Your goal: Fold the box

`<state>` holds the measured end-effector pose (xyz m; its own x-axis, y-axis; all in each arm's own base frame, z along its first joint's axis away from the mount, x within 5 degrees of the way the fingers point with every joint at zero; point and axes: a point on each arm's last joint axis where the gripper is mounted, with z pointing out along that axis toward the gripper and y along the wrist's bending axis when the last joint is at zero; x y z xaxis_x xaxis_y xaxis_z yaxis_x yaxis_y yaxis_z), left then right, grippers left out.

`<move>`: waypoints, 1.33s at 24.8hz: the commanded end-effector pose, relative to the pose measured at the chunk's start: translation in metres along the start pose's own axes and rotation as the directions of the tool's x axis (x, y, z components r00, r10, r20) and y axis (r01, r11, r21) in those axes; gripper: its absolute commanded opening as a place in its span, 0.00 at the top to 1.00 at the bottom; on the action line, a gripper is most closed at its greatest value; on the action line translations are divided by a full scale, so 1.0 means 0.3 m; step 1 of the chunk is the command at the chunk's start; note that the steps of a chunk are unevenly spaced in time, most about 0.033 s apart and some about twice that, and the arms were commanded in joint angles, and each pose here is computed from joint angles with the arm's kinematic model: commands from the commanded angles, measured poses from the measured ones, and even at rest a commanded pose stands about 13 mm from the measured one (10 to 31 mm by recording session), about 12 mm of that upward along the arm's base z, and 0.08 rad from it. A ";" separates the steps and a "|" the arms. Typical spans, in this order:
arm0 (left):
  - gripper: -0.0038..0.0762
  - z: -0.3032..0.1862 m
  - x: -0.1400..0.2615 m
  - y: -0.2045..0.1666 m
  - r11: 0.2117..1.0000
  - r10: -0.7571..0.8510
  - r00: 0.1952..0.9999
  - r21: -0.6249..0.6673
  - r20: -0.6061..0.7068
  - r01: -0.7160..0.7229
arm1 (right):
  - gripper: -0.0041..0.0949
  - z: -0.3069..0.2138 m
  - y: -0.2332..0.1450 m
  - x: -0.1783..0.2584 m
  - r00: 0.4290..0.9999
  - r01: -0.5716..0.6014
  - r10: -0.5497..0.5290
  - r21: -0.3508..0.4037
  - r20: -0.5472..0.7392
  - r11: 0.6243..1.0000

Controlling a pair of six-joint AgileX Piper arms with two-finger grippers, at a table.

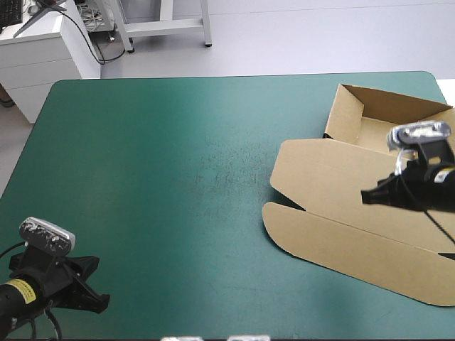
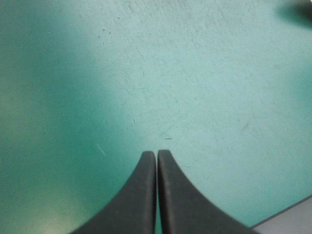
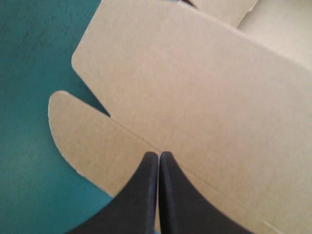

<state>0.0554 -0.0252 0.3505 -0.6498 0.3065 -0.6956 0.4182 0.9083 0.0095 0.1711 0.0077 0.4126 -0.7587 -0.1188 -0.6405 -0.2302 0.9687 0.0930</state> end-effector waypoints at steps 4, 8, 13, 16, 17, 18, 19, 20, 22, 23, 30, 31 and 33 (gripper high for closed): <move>0.96 0.033 0.052 -0.013 0.999 -0.021 1.000 0.035 0.012 0.020 | 0.97 -0.055 0.065 0.208 0.997 0.021 -0.021 0.003 0.080 1.000; 0.96 0.097 0.102 -0.020 0.997 -0.036 0.997 0.064 -0.067 0.040 | 0.97 -0.065 0.098 0.349 0.996 0.031 -0.031 0.003 0.088 1.000; 0.96 0.151 0.134 -0.022 0.995 -0.054 0.996 0.075 -0.074 0.059 | 0.97 -0.068 0.126 0.481 0.989 0.047 -0.049 0.020 0.140 0.999; 0.96 0.175 0.141 -0.032 0.990 -0.084 0.995 0.107 -0.044 0.089 | 0.97 -0.038 0.130 0.551 0.983 0.045 -0.050 0.031 0.175 0.998; 0.96 0.178 0.143 -0.033 0.990 -0.088 0.995 0.110 -0.043 0.092 | 0.97 -0.027 0.128 0.558 0.982 0.042 -0.048 0.034 0.182 0.999; 0.96 0.181 0.145 -0.033 0.989 -0.090 0.995 0.113 -0.045 0.094 | 0.97 -0.010 0.124 0.569 0.982 0.037 -0.043 0.036 0.183 0.999; 0.96 0.183 0.147 -0.033 0.989 -0.090 0.995 0.113 -0.048 0.095 | 0.97 0.007 0.121 0.577 0.983 0.031 -0.037 0.035 0.182 0.999; 0.96 0.187 0.150 -0.033 0.989 -0.091 0.995 0.113 -0.052 0.096 | 0.97 0.022 0.118 0.584 0.984 0.024 -0.029 0.032 0.177 0.999; 0.96 0.190 0.154 -0.033 0.989 -0.087 0.995 0.113 -0.056 0.092 | 0.97 0.050 0.115 0.602 0.988 0.012 -0.015 0.023 0.156 1.000; 0.96 0.190 0.152 -0.033 0.990 -0.086 0.995 0.112 -0.049 0.091 | 0.97 0.066 0.112 0.609 0.989 0.005 -0.007 0.018 0.150 1.000; 0.96 0.203 0.165 -0.033 0.992 -0.042 0.997 0.116 -0.064 0.049 | 0.97 0.086 0.108 0.604 0.982 -0.014 0.012 0.011 0.189 1.000; 0.96 0.203 0.165 -0.033 0.992 -0.042 0.997 0.116 -0.064 0.049 | 0.97 0.092 0.105 0.605 0.981 -0.017 0.014 0.013 0.194 1.000; 0.96 0.203 0.165 -0.034 0.992 -0.044 0.997 0.119 -0.064 0.051 | 0.97 0.092 0.106 0.605 0.981 -0.018 0.015 0.011 0.195 1.000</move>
<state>0.0540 -0.0336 0.2630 -0.7324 0.3137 -0.6042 0.4555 0.8854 -0.0924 0.0383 0.0225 0.2681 -0.6830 -0.0785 -0.7262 -0.2118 0.9728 0.0940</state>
